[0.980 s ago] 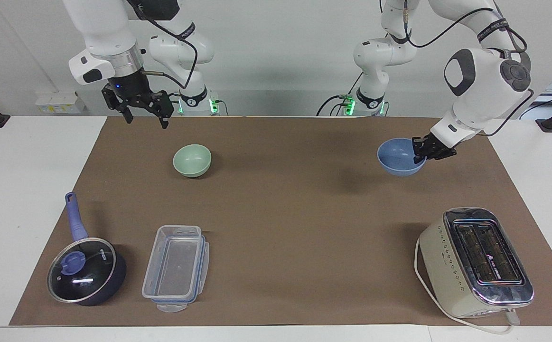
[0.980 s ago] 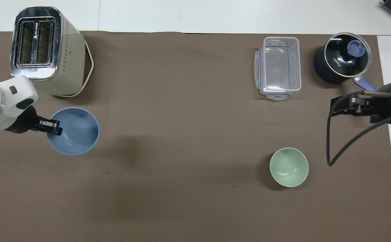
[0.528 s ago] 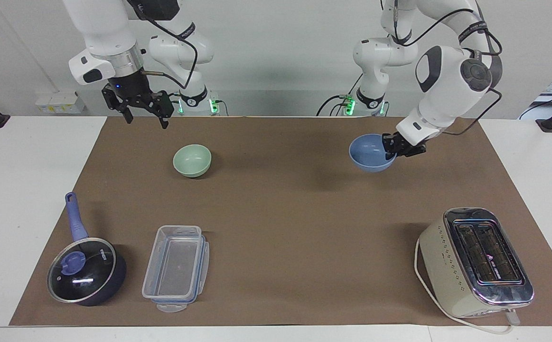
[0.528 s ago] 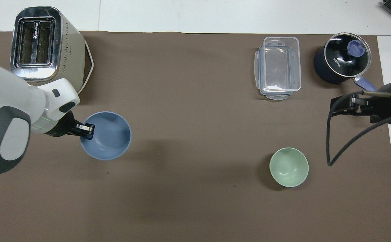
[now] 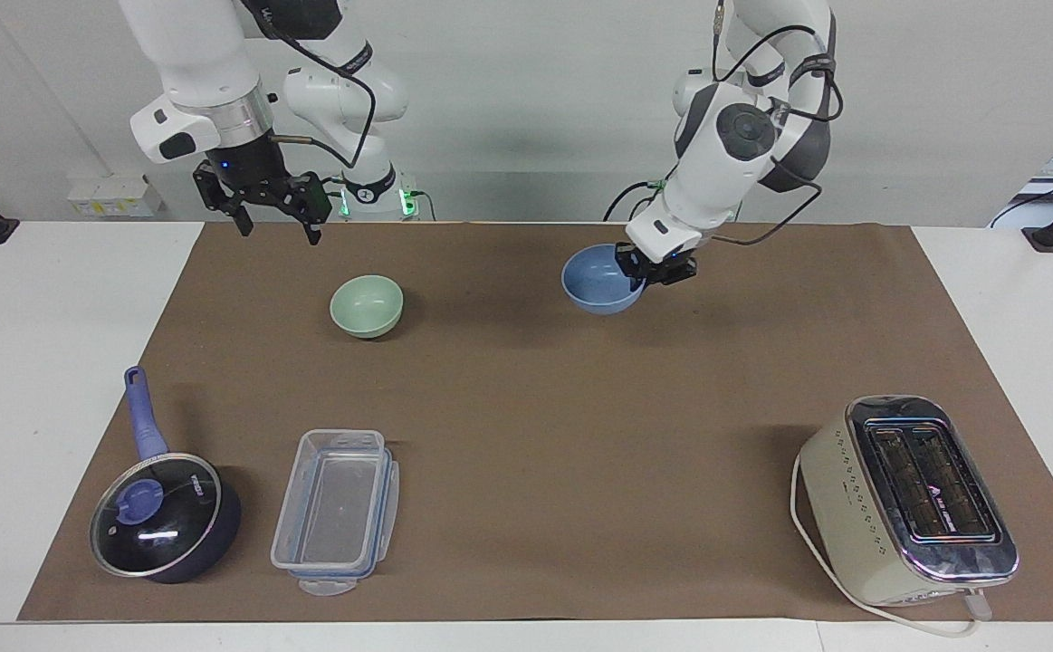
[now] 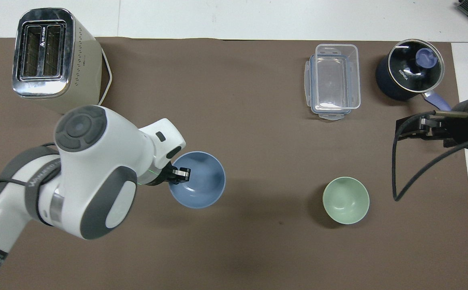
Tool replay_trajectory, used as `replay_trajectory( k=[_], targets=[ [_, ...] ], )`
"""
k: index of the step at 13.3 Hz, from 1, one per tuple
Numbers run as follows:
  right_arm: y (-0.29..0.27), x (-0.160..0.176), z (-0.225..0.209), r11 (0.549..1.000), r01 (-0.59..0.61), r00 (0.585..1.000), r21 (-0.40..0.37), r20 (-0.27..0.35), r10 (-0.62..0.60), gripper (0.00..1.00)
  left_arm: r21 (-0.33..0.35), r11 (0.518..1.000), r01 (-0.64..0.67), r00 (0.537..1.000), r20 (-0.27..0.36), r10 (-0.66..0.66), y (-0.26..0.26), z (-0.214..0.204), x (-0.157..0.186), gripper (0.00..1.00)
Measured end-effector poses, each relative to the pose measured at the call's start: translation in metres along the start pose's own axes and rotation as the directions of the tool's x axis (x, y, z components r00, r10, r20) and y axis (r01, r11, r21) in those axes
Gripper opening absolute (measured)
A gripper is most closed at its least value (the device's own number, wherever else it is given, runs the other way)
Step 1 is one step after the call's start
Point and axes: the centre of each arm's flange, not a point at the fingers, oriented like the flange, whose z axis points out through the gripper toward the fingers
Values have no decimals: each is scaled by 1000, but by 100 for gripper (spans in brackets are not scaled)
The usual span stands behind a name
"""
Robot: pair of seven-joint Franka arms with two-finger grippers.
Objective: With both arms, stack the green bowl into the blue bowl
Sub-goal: 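Slide the blue bowl toward the table center with the left gripper, release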
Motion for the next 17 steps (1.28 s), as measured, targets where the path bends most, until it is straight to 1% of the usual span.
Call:
replay_trajectory(
  k=[1, 3, 5, 7, 10, 11, 13, 14, 15, 16, 17],
  targets=[
    [0, 0, 3, 1000, -1, 1000, -1, 4, 1, 100, 3, 1000, 0, 1000, -7, 0, 7, 20, -5, 9],
    [2, 0, 10, 1000, -3, 1000, -5, 18, 3, 100, 6, 1000, 8, 1000, -21, -8, 3, 51, -11, 9],
    [5, 1, 29, 1000, -9, 999, -11, 42, 9, 100, -3, 1000, 10, 999, -52, -10, 2, 79, -18, 9],
    [9, 0, 54, 1000, -14, 998, -16, 58, 15, 100, -26, 1000, 12, 997, -70, -14, 10, 109, -31, 9],
    [17, -6, 93, 1000, 3, 996, -22, 86, -1, 100, -27, 1000, 2, 998, -58, -4, 18, 140, -43, 9],
    [22, -9, 106, 1000, 3, 995, -25, 104, 0, 100, -25, 1000, 1, 999, -53, -2, 19, 144, -43, 16],
    [30, -14, 134, 999, -3, 990, -32, 138, 7, 100, -26, 1000, 7, 999, -53, -9, 18, 144, -42, 44],
    [32, -16, 148, 999, -5, 989, -34, 148, 10, 100, -30, 999, 15, 998, -59, -17, 19, 141, -41, 54],
    [33, -19, 164, 999, -3, 988, -34, 152, 8, 100, -34, 999, 22, 997, -66, -24, 19, 135, -39, 70],
    [34, -22, 183, 999, 5, 988, -32, 153, 0, 100, -37, 999, 26, 997, -67, -29, 19, 127, -38, 80],
    [35, -27, 202, 999, 11, 988, -31, 155, -6, 100, -40, 999, 28, 997, -65, -30, 20, 116, -37, 93]
  ],
)
